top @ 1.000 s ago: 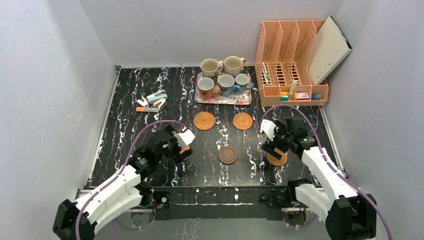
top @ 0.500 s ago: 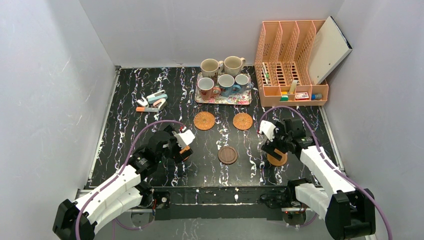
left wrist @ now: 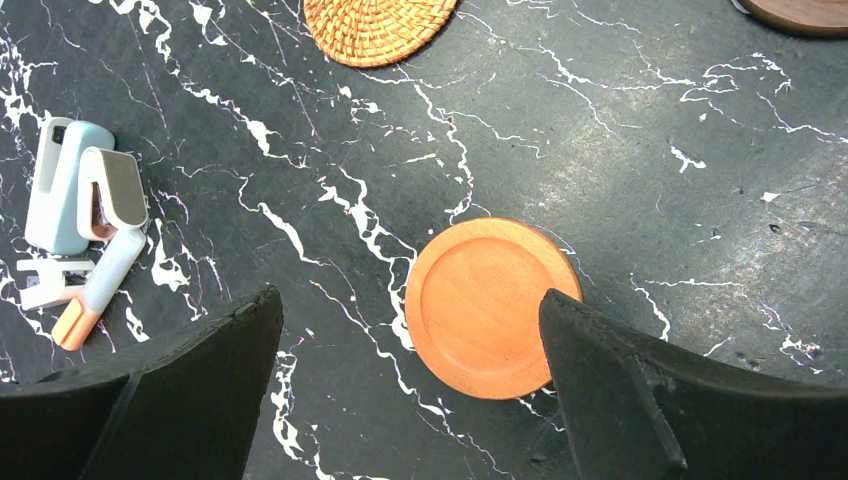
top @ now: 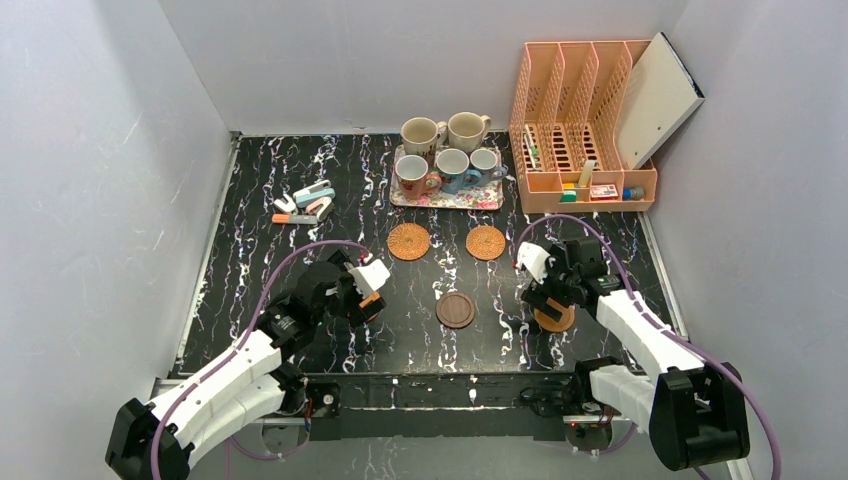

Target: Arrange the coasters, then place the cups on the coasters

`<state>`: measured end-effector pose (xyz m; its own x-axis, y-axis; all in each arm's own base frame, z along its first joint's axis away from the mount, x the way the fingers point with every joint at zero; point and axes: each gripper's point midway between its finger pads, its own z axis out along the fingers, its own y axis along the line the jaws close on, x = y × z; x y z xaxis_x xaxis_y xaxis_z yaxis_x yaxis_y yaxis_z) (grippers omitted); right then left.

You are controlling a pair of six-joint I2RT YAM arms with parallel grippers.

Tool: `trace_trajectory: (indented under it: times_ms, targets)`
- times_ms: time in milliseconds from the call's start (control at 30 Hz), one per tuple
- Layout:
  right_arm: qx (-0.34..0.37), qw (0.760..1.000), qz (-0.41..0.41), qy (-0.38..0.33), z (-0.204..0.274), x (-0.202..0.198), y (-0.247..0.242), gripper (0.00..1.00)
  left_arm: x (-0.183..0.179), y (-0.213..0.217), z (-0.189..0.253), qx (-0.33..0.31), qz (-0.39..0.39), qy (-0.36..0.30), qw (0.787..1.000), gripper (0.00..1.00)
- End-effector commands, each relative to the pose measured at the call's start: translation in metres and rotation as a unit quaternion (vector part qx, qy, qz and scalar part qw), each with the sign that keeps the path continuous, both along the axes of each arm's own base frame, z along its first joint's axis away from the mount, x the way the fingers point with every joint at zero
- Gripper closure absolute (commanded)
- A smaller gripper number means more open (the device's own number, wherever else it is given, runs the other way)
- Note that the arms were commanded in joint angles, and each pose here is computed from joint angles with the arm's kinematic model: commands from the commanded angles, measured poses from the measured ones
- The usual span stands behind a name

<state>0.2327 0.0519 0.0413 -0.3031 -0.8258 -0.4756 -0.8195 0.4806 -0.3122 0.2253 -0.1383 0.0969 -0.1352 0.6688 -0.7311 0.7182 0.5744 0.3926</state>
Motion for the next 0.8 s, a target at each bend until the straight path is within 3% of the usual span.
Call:
trace_trajectory:
  times_ms: [0,400,767]
  targets:
    - [0.008,1.000,-0.008,-0.014,-0.002,0.007,0.004,0.02,-0.003,0.000,-0.004,0.001,-0.006,0.008,1.000,0.02]
    - [0.007,0.999,-0.016,-0.032,0.001,0.018,0.005,0.02,-0.003,0.000,-0.004,0.002,-0.007,0.008,1.000,0.02]
    - [0.019,1.000,0.019,-0.011,0.002,0.001,0.015,0.02,-0.003,0.000,-0.004,0.001,-0.007,0.008,1.000,0.02]
